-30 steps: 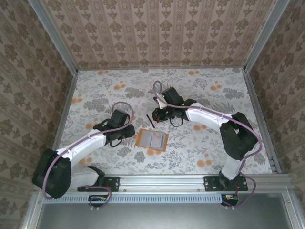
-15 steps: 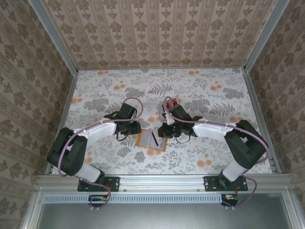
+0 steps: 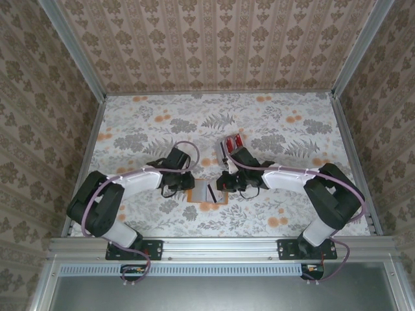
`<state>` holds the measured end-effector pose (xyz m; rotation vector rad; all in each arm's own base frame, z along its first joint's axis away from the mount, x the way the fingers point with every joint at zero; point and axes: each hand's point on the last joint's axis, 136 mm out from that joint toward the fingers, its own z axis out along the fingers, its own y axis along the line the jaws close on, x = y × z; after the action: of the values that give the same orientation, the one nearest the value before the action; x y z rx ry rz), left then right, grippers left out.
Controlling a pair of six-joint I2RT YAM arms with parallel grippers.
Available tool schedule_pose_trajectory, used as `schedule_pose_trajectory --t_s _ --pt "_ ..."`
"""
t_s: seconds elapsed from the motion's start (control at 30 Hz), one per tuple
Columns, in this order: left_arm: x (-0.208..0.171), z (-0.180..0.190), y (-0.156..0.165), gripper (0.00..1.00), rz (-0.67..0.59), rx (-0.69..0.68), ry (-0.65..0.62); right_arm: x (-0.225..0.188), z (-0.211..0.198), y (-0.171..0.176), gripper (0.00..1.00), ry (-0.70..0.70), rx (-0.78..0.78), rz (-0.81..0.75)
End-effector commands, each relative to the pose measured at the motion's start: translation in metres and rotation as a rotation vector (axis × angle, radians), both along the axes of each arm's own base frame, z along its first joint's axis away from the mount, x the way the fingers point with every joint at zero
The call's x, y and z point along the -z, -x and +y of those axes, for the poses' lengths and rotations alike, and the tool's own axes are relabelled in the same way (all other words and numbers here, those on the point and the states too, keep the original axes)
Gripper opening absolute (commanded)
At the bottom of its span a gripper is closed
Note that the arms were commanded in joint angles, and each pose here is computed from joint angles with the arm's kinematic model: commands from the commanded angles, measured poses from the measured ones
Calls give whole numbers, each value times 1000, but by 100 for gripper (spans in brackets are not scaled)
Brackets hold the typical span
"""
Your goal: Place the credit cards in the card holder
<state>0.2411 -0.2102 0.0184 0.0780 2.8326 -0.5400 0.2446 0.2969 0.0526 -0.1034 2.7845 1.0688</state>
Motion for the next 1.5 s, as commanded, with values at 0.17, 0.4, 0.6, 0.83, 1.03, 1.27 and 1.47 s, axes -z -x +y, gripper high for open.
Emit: schedule_pose_trajectory --t_s 0.17,0.4,0.6,0.83,1.03,1.27,1.47 --pt "14 18 21 16 32 -68 -22 18 -5 -2 3 87 45 28" --pt "12 15 22 16 21 -62 -21 18 -6 -6 3 121 60 14" --pt "13 14 24 16 22 -58 -19 23 -2 -8 3 125 63 15" --pt "13 14 25 15 22 -67 -14 28 3 -11 3 124 67 6" --pt "13 13 27 16 24 -72 -12 32 3 -20 3 128 87 -31" --pt "12 9 27 16 22 -70 -13 34 8 -27 3 168 88 -116" --pt "13 9 29 15 31 -65 -23 42 8 -31 2 170 100 -142"
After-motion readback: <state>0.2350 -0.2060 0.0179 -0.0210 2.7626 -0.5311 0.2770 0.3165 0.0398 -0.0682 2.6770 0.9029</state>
